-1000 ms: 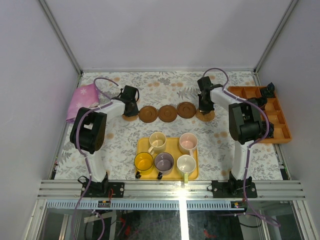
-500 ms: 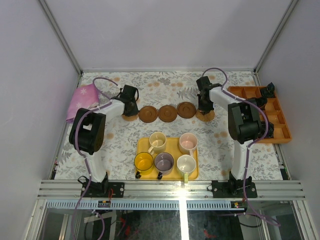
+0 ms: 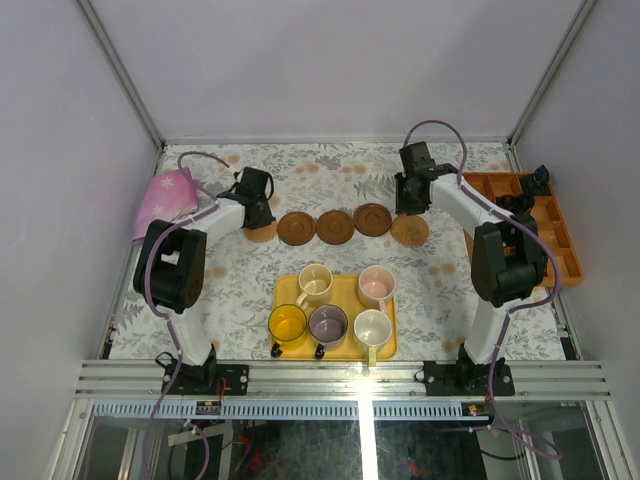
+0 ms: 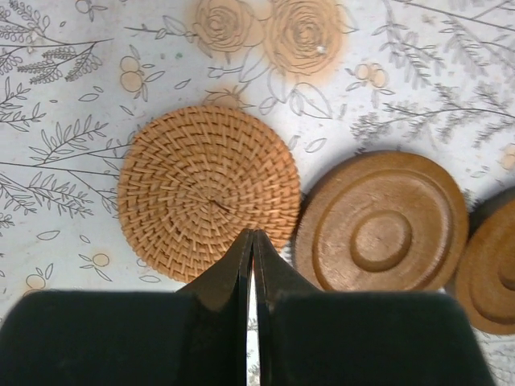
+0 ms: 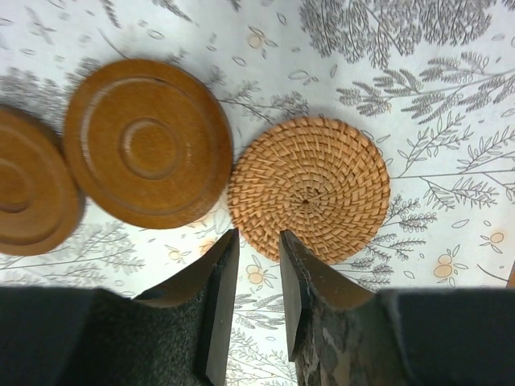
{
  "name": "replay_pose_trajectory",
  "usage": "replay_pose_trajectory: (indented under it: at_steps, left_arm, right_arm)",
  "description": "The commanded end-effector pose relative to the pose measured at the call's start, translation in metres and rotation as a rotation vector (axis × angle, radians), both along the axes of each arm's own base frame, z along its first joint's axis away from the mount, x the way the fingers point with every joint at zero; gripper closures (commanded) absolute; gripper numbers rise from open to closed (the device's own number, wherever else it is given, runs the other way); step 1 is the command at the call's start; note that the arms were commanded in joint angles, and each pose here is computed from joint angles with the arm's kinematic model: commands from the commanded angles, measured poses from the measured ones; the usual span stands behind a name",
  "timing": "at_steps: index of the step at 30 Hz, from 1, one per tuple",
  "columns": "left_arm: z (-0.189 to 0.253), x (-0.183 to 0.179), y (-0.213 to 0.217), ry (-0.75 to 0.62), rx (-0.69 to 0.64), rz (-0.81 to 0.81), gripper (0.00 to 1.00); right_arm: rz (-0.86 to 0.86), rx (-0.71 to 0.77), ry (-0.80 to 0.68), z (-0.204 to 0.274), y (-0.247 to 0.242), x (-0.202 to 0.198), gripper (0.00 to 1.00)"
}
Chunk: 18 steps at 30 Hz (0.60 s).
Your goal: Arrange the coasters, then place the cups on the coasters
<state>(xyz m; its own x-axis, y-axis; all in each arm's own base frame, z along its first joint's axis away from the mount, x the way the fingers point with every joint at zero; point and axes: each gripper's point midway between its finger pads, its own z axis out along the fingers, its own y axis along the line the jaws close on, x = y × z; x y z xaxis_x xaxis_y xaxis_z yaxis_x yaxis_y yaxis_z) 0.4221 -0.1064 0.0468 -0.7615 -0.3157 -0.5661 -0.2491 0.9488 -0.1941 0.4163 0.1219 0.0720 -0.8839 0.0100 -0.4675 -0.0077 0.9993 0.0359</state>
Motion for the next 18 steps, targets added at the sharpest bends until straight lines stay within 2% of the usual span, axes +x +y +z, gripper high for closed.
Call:
replay_pose_trajectory:
  at_steps: [1,12,18]
  left_arm:
    - [-0.019,0.003,0.016,0.028,0.040,0.056,1.00]
    - [-0.050,0.004,0.045,0.099,0.050,0.147,1.00]
    - [-0.050,0.017,0.060,0.095,0.008,0.179,1.00]
  right_arm:
    - [0.060,0.068,-0.117,0.029,0.016,0.010,0.66]
    - [0.099,0.135,-0.145,0.033,0.029,0.011,0.70]
    - [0.107,0.132,-0.158,0.034,0.029,0.013,0.71]
